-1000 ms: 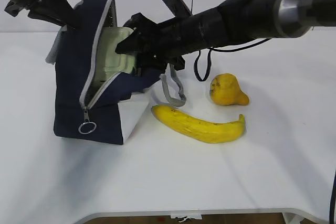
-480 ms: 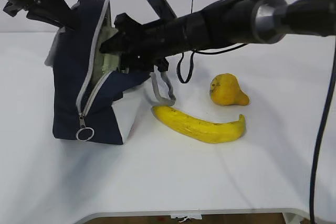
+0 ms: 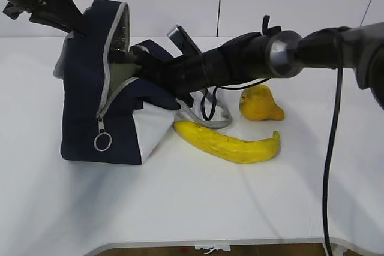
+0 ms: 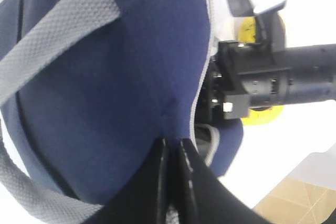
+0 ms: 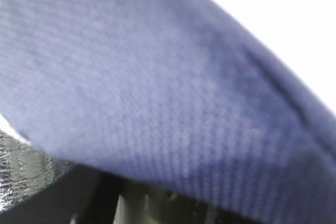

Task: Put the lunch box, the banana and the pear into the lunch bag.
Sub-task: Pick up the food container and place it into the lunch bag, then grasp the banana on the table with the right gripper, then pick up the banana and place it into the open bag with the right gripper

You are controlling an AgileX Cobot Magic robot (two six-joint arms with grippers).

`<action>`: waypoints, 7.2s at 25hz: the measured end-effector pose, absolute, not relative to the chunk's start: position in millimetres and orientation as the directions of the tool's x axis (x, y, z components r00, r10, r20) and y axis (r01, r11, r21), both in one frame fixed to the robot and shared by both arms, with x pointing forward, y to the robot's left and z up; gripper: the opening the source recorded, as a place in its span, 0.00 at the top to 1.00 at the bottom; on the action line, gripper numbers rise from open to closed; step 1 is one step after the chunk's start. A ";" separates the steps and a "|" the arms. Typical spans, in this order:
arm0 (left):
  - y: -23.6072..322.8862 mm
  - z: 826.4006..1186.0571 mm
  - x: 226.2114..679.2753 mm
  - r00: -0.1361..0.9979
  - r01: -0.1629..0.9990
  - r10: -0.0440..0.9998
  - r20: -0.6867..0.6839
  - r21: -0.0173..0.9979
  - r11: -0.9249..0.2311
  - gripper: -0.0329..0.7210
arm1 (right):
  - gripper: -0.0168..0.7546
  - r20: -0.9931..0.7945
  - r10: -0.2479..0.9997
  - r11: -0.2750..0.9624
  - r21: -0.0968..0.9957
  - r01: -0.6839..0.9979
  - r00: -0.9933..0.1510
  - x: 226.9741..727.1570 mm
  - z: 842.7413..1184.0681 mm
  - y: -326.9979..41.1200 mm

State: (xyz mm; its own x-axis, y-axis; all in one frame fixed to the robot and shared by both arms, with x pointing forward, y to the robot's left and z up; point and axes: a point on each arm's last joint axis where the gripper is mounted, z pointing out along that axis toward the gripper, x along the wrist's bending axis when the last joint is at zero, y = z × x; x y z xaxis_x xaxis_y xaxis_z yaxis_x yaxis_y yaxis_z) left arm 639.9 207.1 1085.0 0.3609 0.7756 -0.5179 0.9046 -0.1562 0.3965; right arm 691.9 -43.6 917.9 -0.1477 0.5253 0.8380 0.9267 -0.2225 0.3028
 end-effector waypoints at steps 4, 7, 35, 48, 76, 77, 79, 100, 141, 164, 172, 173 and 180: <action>208.8 1083.8 640.0 0.364 0.903 0.787 -0.498 0.395 -0.167 0.96 | 0.49 0.839 0.529 -0.225 0.285 0.932 -0.129 692.6 907.4 -43.3; 210.3 1082.7 640.0 0.366 0.902 0.797 -0.480 0.393 -0.177 0.96 | 0.49 0.839 0.529 -0.226 0.286 0.931 -0.129 692.9 907.7 -43.4; 211.4 1081.8 640.1 0.368 0.901 0.805 -0.466 0.391 -0.186 0.96 | 0.22 0.475 0.706 0.332 0.433 0.838 -0.525 699.7 1017.6 -92.9; 214.8 1079.7 640.3 0.373 0.899 0.824 -0.426 0.387 -0.207 0.96 | 0.25 0.264 0.823 0.373 0.416 0.829 -0.503 668.1 1071.9 -124.5; 215.4 1079.3 640.3 0.374 0.898 0.827 -0.419 0.386 -0.210 0.96 | 0.25 0.101 0.600 0.762 0.231 0.605 -0.794 590.7 1026.1 -140.4; 215.4 1079.3 640.3 0.374 0.898 0.827 -0.419 0.386 -0.210 0.96 | 0.25 0.093 0.592 0.768 0.235 0.595 -0.801 589.9 1022.5 -135.1; 215.4 1079.3 640.3 0.374 0.898 0.827 -0.419 0.386 -0.210 0.96 | 0.25 0.081 0.580 0.777 0.243 0.580 -0.811 588.9 1015.8 -126.1; 215.5 1079.3 640.3 0.374 0.898 0.828 -0.418 0.385 -0.211 0.96 | 0.25 0.038 0.605 0.782 0.159 0.602 -0.795 609.5 955.3 -120.7; 215.9 1079.0 640.3 0.374 0.898 0.830 -0.413 0.385 -0.214 0.96 | 0.62 0.253 0.693 0.691 0.034 0.722 -0.675 590.1 956.3 -115.4; 214.6 1079.8 640.2 0.373 0.899 0.823 -0.428 0.387 -0.206 0.96 | 0.62 0.286 0.748 0.492 0.366 0.790 -0.599 532.8 1100.5 -130.6; 213.4 1080.6 640.2 0.371 0.900 0.816 -0.443 0.389 -0.198 0.96 | 0.62 0.627 0.602 0.150 0.520 0.841 -0.495 585.7 1120.9 -79.7; 213.4 1080.6 640.2 0.371 0.900 0.816 -0.443 0.389 -0.198 0.96 | 0.62 0.668 0.581 0.132 0.487 0.864 -0.465 592.4 1112.2 -74.0; 213.2 1080.7 640.2 0.371 0.900 0.816 -0.445 0.389 -0.197 0.96 | 0.62 0.830 0.481 0.066 0.287 0.956 -0.282 627.2 1054.1 -47.5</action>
State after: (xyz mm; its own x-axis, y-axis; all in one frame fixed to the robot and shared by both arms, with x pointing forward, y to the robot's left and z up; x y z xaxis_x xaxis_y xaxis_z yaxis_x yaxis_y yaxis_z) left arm 640.2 213.2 1080.7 0.3706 0.8155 -0.4445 0.9000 -0.1969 0.3890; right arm 627.2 -47.5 1054.1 -0.2823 0.4811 0.8300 0.9557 0.0660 0.2868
